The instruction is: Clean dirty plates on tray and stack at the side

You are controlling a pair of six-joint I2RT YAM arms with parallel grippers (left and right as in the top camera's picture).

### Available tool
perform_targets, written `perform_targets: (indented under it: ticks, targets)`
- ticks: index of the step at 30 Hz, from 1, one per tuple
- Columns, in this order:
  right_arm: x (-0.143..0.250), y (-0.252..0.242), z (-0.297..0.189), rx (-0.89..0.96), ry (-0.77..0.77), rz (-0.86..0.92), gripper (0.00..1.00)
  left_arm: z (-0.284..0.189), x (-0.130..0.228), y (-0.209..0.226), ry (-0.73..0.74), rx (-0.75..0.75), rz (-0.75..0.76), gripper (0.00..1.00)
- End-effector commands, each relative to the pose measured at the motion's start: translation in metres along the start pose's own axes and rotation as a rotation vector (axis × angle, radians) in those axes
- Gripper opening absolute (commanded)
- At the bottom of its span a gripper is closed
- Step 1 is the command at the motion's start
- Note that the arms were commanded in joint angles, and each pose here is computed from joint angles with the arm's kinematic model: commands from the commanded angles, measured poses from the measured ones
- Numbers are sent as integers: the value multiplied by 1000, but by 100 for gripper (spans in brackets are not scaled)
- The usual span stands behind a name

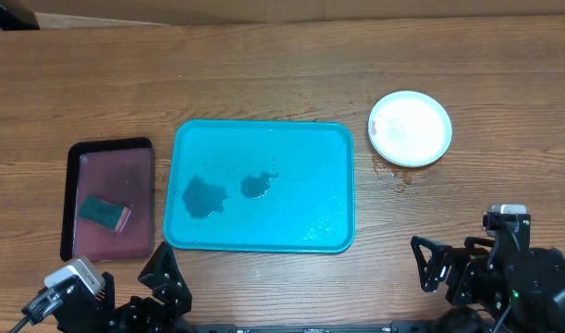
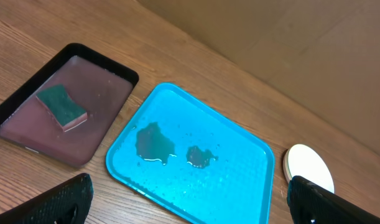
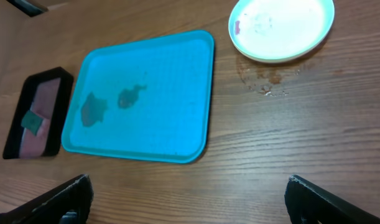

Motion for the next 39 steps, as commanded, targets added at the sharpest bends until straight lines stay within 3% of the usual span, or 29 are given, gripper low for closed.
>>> perform_targets:
  ticks: [1,11,16,19,29,39]
  targets:
    - [2,-3,0,16,4,-1,100,0,1,-1,-3,12,6,100]
    - [-8,-17,24,71,-123,49,100,0,1,-1,-4,11,5,100]
    - [-12,-17,63,-110,-247,-110,100,0,1,-1,-4,11,5,100]
    - [-12,-25,78,-177,-351,-119,100,0,1,-1,-3,12,6,100]
    - [-5,-58,112,-242,-638,-131,100,0,1,-1,-3,11,5,100]
    - [-3,-65,127,-320,-798,-175,100,0,1,-1,-4,11,5,100]
Point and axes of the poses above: each gripper's point midway between its finger pads, its own z axis out along the fingers, its own y axis along the line the jaws close on, x = y × z, the point moved 7 cm from there along -z, back along the fingers, and after that the axes turned 11 degrees about z, right-handed, at the moved point
